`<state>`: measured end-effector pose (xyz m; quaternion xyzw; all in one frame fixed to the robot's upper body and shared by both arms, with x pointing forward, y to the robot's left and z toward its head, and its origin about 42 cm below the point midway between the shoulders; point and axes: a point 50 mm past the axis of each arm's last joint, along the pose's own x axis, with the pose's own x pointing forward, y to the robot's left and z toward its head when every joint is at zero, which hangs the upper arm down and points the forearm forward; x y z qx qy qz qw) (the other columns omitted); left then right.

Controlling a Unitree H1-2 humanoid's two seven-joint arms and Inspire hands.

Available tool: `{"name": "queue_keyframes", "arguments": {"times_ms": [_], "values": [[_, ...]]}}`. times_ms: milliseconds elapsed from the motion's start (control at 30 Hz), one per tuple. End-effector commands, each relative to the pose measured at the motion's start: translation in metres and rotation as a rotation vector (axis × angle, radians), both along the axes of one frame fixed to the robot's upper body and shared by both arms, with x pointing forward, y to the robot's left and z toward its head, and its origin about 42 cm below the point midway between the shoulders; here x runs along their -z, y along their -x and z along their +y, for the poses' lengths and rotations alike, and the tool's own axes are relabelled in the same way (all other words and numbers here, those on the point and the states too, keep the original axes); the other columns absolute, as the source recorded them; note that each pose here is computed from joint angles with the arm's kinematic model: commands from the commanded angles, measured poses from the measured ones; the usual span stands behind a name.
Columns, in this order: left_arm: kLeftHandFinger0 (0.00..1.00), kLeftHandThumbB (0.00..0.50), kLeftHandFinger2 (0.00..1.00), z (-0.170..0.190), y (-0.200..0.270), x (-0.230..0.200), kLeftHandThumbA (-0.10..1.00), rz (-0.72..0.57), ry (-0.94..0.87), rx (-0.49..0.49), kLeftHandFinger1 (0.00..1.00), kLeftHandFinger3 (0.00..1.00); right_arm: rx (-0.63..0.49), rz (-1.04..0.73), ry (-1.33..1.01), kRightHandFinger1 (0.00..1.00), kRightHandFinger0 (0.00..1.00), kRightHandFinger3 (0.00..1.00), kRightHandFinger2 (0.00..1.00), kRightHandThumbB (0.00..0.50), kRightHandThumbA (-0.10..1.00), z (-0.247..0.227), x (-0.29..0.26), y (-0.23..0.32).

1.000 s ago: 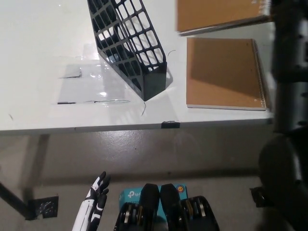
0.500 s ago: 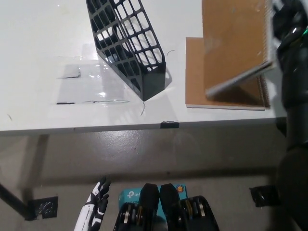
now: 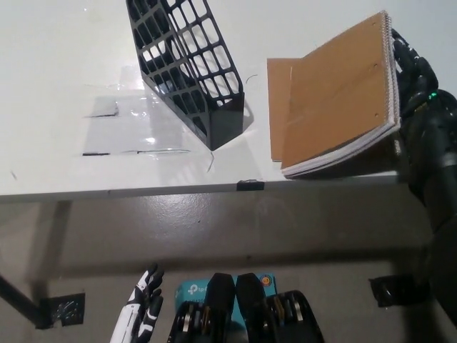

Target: Use the right hand to pick up a book from the book holder on the left side and put it on another book on the right side

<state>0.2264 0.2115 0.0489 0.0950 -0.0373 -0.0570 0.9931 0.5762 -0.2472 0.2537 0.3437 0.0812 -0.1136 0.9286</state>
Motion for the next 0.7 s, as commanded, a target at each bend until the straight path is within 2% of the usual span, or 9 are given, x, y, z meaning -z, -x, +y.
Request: {"name": "queue_keyframes", "arguments": {"times_ms": [0, 100, 167, 200, 233, 267, 300, 400, 667], "values": [[1.00, 0.137, 1.00, 0.000, -0.002, -0.007, 0.94, -0.058, 0.014, 0.002, 1.00, 1.00, 0.000, -0.176, 0.044, 0.24, 0.00, 0.81, 0.67, 0.131, -0.10, 0.000, -0.049, -0.013], [1.00, 0.141, 1.00, 0.001, 0.000, -0.007, 0.95, -0.054, 0.013, 0.003, 1.00, 1.00, 0.041, -0.157, 0.060, 0.25, 0.00, 1.00, 0.70, 0.152, -0.10, -0.005, -0.048, -0.013], [1.00, 0.139, 1.00, 0.001, 0.002, -0.006, 0.95, -0.049, 0.014, 0.001, 1.00, 1.00, 0.065, -0.148, 0.100, 0.19, 0.00, 0.85, 0.61, 0.179, -0.10, -0.008, -0.049, -0.012], [0.99, 0.137, 1.00, 0.001, 0.002, -0.006, 0.95, -0.049, 0.014, 0.002, 1.00, 1.00, 0.068, -0.161, 0.128, 0.39, 0.17, 0.67, 0.80, 0.192, -0.03, -0.010, -0.050, -0.012], [0.99, 0.136, 1.00, 0.000, 0.003, -0.006, 0.94, -0.048, 0.015, 0.003, 1.00, 1.00, 0.067, -0.178, 0.160, 0.44, 0.24, 0.54, 0.69, 0.198, 0.04, -0.012, -0.051, -0.011], [1.00, 0.133, 1.00, 0.000, 0.003, -0.005, 0.94, -0.049, 0.016, 0.005, 1.00, 1.00, 0.053, -0.196, 0.201, 0.88, 0.66, 0.87, 1.00, 0.207, 0.20, -0.013, -0.051, -0.011], [1.00, 0.131, 1.00, 0.000, 0.003, -0.006, 0.94, -0.046, 0.018, 0.005, 1.00, 1.00, -0.007, -0.242, 0.286, 1.00, 1.00, 1.00, 1.00, 0.191, 0.39, -0.016, -0.053, -0.010], [1.00, 0.135, 1.00, 0.000, 0.003, -0.005, 0.94, -0.047, 0.014, 0.001, 1.00, 1.00, -0.059, -0.283, 0.481, 1.00, 1.00, 1.00, 1.00, 0.228, 0.69, -0.024, -0.060, -0.010], [1.00, 0.138, 1.00, -0.001, 0.003, -0.004, 0.95, -0.046, 0.015, 0.001, 1.00, 1.00, 0.026, -0.373, 0.698, 1.00, 1.00, 1.00, 1.00, 0.235, 0.90, -0.055, -0.096, -0.007]]}}
